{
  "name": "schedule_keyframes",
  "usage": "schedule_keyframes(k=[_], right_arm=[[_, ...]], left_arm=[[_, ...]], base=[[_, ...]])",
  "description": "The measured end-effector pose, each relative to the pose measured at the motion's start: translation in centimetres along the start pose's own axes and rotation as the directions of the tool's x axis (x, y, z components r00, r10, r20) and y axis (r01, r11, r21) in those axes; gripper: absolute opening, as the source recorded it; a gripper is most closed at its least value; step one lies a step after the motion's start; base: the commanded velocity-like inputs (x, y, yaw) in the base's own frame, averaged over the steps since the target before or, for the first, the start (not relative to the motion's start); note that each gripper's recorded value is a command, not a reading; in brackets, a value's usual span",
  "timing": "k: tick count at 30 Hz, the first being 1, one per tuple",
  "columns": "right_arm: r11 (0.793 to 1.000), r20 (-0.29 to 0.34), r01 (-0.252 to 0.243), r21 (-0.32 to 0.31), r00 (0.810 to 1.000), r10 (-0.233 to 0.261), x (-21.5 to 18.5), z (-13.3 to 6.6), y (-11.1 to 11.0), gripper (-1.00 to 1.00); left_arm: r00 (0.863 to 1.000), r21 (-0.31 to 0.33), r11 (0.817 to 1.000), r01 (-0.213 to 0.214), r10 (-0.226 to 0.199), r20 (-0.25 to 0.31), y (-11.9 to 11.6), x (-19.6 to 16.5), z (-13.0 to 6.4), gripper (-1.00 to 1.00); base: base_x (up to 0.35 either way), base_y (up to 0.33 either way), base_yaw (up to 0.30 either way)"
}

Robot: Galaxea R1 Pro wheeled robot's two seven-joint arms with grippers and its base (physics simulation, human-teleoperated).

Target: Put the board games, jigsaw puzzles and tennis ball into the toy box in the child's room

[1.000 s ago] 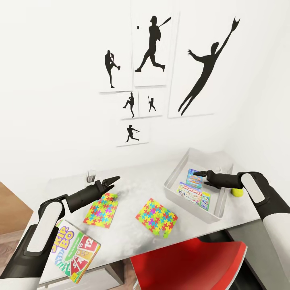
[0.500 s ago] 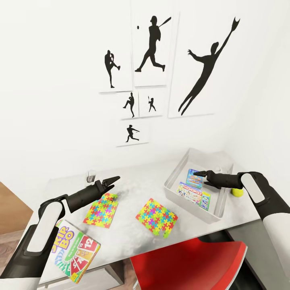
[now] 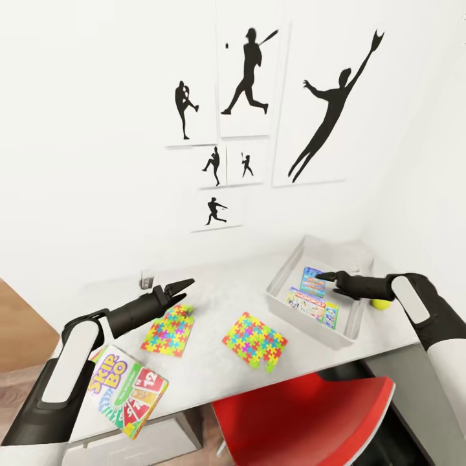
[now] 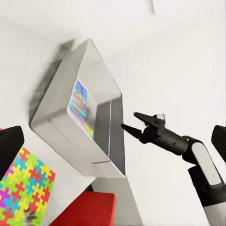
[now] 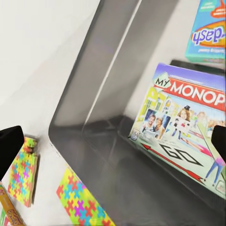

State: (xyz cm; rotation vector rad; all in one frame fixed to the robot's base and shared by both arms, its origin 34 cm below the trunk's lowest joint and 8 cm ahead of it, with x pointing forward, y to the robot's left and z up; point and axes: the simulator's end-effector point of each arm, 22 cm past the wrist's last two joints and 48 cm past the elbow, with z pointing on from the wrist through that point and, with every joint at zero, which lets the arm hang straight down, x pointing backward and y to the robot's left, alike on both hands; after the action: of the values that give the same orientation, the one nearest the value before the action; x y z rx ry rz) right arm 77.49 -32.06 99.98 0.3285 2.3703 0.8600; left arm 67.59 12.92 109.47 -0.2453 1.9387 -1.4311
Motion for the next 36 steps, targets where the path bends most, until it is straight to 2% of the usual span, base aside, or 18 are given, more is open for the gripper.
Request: schedule_keyframes(k=[5,11,12,14,15,20,23,25,36], right_arm=[[0.999,0.039,0.031,0.010,0.999,-0.032,-1.1,-0.8,-0.2,1.00],[0.999,0.072,0.039,0.037,0.997,-0.041,-1.6,-2.4,-1.9,1.00],[0.993,0.119,0.113,0.018,0.986,-0.114,-2.8,-4.1,0.1,1.00],[0.990,0.166,0.141,0.020,0.976,-0.143,-3.6,-5.9,0.5,1.00],[0.990,0.167,0.142,0.020,0.976,-0.143,-3.6,-5.9,0.5,1.00],[0.985,0.255,0.174,0.016,0.951,-0.172,-4.6,-9.4,1.2,1.00],[0.983,0.274,0.184,0.018,0.944,-0.181,-4.7,-10.1,1.4,1.00],[0.979,0.304,0.202,0.020,0.932,-0.198,-4.8,-11.4,1.9,1.00],[0.970,0.348,0.240,0.030,0.907,-0.236,-4.6,-13.6,2.8,1.00]], left_arm=[[1.000,0.018,1.000,0.012,-0.012,-0.001,-0.5,0.0,0.1,1.00],[1.000,0.023,1.000,0.014,-0.014,-0.003,-0.7,0.1,0.1,1.00],[1.000,0.023,1.000,0.014,-0.014,-0.002,-0.7,0.1,0.1,1.00],[1.000,0.025,1.000,0.014,-0.014,-0.003,-0.8,0.1,0.1,1.00],[1.000,0.025,1.000,0.014,-0.014,-0.003,-0.7,0.1,0.1,1.00],[1.000,0.026,1.000,0.014,-0.014,0.000,-0.8,0.0,0.0,1.00],[1.000,0.026,1.000,0.014,-0.014,0.001,-0.8,0.0,0.0,1.00],[1.000,0.027,1.000,0.014,-0.014,0.001,-0.9,0.0,0.0,1.00],[1.000,0.027,1.000,0.014,-0.014,0.001,-0.9,0.0,0.0,1.00]], base=[[-0.252,0.115,0.000],[-0.267,0.127,0.000],[-0.234,0.120,0.000],[-0.195,0.102,0.000],[-0.156,0.082,0.000],[-0.102,0.053,0.000],[-0.060,0.031,0.000],[-0.041,0.021,0.000],[-0.018,0.009,0.000]])
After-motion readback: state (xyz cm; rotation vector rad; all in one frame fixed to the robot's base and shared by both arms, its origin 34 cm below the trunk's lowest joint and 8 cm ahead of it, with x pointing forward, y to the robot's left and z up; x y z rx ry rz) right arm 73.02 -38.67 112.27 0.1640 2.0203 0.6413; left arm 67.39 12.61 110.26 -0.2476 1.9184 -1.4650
